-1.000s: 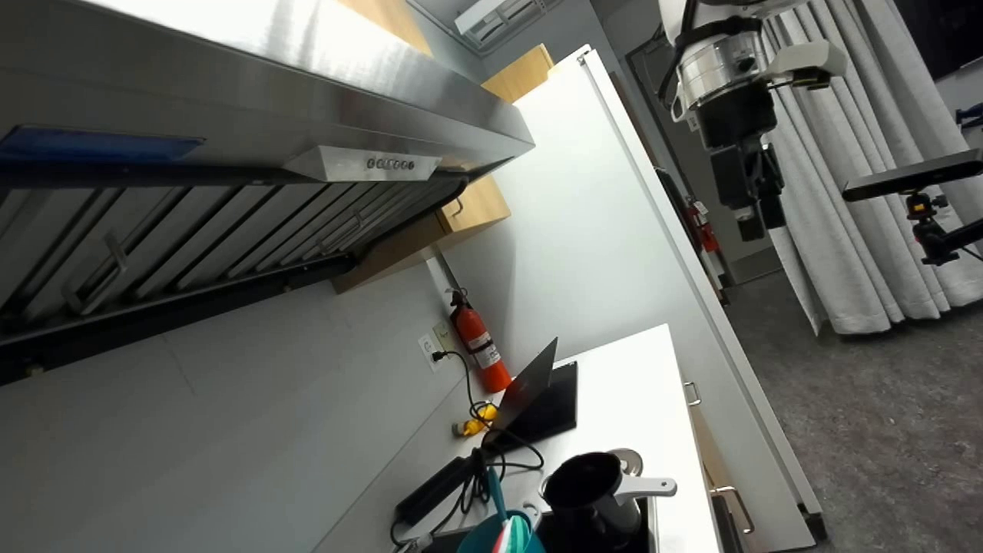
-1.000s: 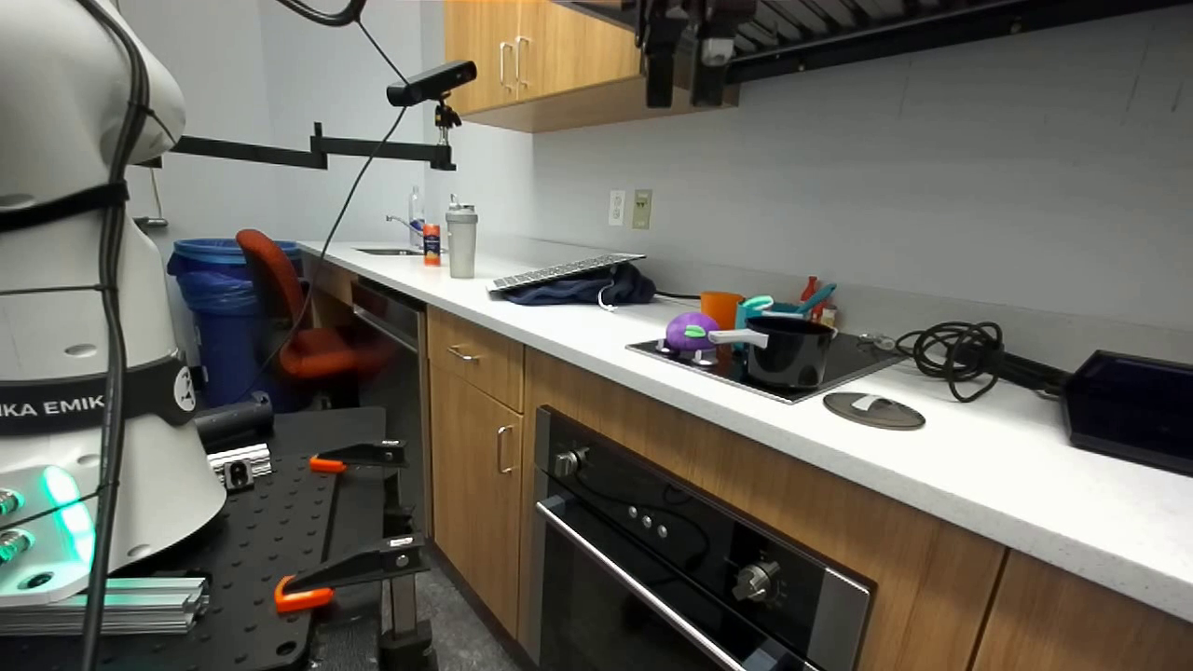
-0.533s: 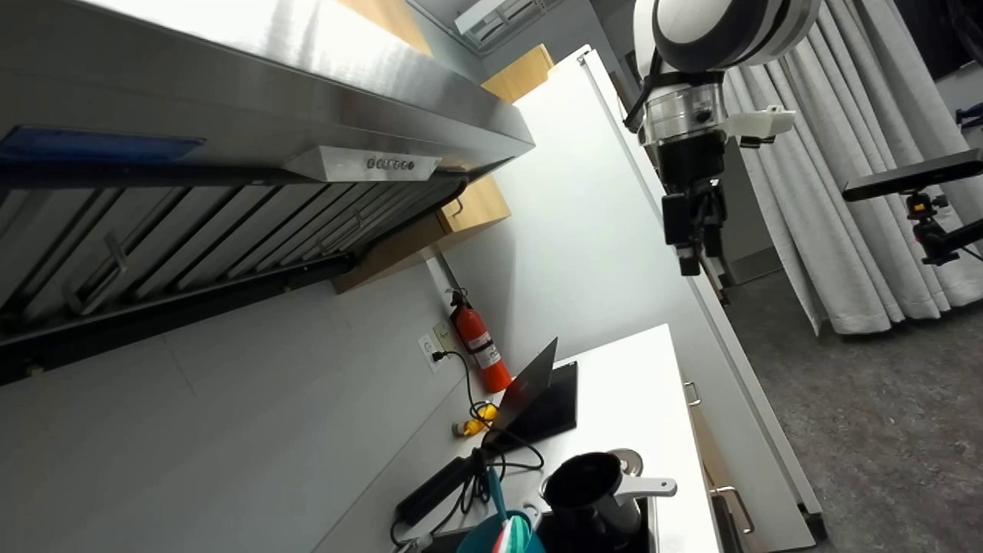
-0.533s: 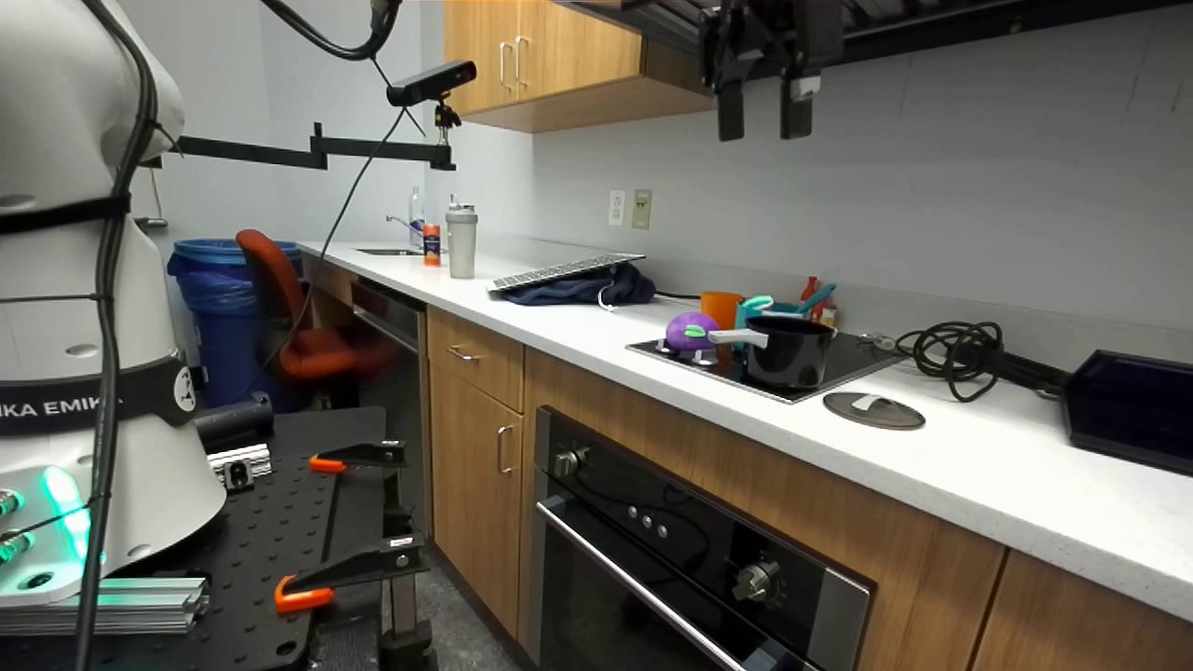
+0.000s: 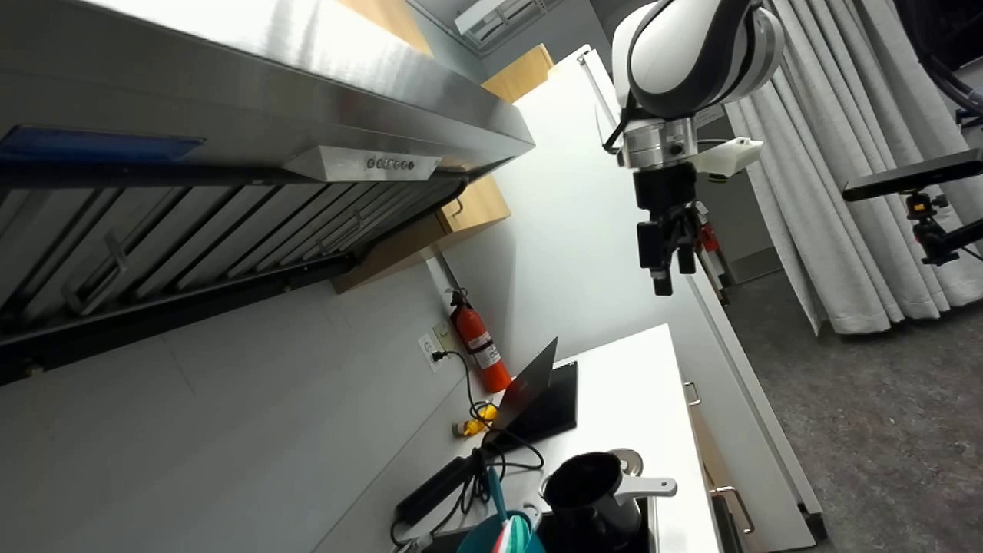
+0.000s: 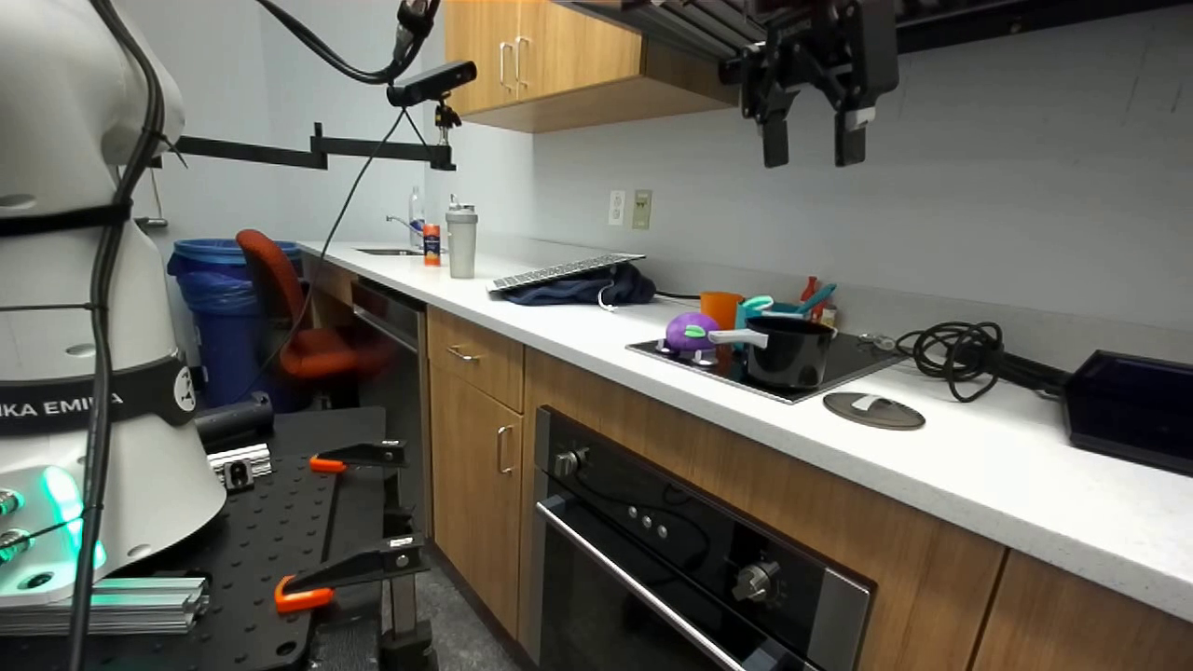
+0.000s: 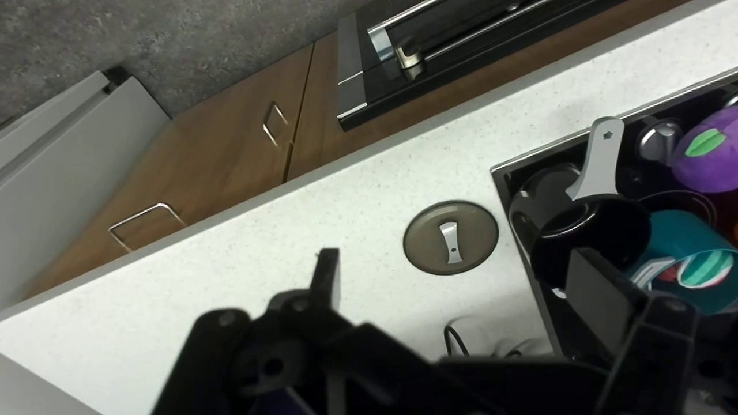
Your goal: Put the lid on the pot
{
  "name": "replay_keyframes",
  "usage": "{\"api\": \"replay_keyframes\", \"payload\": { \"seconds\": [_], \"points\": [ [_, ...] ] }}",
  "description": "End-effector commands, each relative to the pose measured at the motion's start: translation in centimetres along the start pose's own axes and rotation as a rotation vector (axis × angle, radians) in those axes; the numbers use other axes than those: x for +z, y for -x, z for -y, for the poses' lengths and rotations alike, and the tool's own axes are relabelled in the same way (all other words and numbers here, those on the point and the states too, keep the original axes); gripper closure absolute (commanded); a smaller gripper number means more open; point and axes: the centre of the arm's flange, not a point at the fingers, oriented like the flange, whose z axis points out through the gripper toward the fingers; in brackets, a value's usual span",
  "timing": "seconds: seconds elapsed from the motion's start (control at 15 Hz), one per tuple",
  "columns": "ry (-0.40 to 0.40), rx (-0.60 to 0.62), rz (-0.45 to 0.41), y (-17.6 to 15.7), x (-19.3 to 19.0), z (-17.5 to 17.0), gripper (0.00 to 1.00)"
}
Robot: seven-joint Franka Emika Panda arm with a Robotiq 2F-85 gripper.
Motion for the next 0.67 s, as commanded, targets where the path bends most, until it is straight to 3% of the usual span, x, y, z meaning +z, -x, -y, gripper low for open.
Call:
{"api": "replay_keyframes", "payload": {
  "seconds": [0.0,0.6],
  "points": [
    [0.001,0.000,0.001,-0.1,0.1,0.0,0.00],
    [0.017,0.021,0.016,-2.1,2.3,0.6,0.00]
  ]
}}
